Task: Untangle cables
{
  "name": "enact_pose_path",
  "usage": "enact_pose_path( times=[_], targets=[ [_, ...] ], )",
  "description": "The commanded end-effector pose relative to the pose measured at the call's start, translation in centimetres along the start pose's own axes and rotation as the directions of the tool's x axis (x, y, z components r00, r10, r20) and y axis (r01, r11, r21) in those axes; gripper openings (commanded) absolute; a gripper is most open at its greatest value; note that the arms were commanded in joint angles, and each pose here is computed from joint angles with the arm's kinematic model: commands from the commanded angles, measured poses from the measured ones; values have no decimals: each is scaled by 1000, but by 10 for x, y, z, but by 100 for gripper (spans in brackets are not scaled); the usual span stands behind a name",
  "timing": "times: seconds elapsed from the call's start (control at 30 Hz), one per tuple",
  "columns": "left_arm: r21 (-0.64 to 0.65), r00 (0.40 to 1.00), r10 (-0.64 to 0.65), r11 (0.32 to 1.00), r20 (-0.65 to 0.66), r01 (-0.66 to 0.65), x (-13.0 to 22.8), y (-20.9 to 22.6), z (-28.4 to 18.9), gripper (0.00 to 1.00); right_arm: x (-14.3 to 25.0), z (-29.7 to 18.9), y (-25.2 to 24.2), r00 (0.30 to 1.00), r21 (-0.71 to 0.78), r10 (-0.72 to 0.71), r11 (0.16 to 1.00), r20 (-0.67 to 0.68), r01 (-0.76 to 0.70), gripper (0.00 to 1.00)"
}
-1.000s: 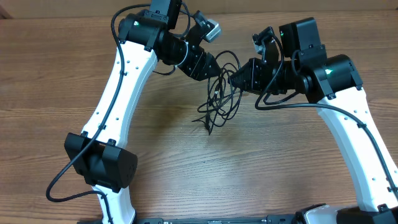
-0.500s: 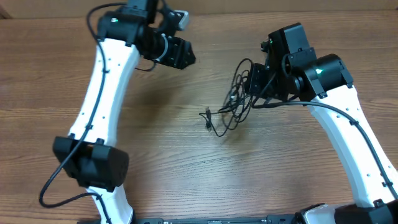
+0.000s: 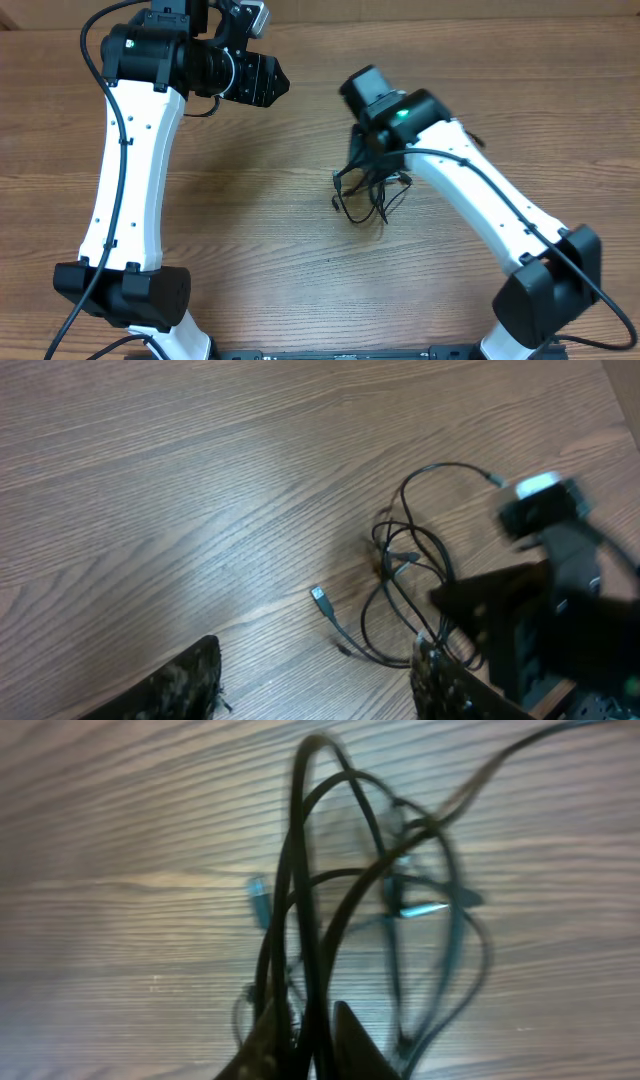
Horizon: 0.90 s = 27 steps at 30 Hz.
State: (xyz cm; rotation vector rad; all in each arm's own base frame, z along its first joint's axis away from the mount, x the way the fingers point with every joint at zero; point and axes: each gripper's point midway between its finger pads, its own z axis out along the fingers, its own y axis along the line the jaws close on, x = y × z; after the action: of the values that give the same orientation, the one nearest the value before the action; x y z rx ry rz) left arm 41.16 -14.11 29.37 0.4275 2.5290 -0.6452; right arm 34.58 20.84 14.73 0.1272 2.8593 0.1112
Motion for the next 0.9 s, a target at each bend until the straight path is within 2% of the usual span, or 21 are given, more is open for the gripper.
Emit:
enact_pose_path(
  times=[0.0,0.07,0.13,0.2,0.3,0.43,0.6,0.87],
  targets=[
    [-10,1000,-2,1000,8,2,-1,0,-4,63,7,-14,29,997,-133,-78,988,-18,75,38],
    [-10,1000,-4,1000,6,4,-1,0,-4,63,6,-23,33,996,-190,-79,979,-32,71,47],
    [-9,1000,-5,1000,2,5,0,0,-4,63,0,-34,32,997,-237,-68,970,-33,58,48],
    [-5,1000,-6,1000,-6,6,2,-1,-2,63,-13,-53,27,998,-315,-59,948,-19,50,54],
    [14,999,4,1000,-34,-4,6,-10,7,63,-34,-77,5,1000,-365,21,931,14,-15,59],
    [44,993,20,999,-113,-15,19,-25,29,63,-56,-94,-44,988,-350,147,929,55,-119,61],
    [86,964,58,996,-261,-37,47,-45,65,62,-61,-91,-104,966,-278,258,929,20,-243,61],
    [107,873,66,994,-484,-16,93,-40,135,59,-59,-89,-124,964,-243,265,936,12,-254,62]
  ],
)
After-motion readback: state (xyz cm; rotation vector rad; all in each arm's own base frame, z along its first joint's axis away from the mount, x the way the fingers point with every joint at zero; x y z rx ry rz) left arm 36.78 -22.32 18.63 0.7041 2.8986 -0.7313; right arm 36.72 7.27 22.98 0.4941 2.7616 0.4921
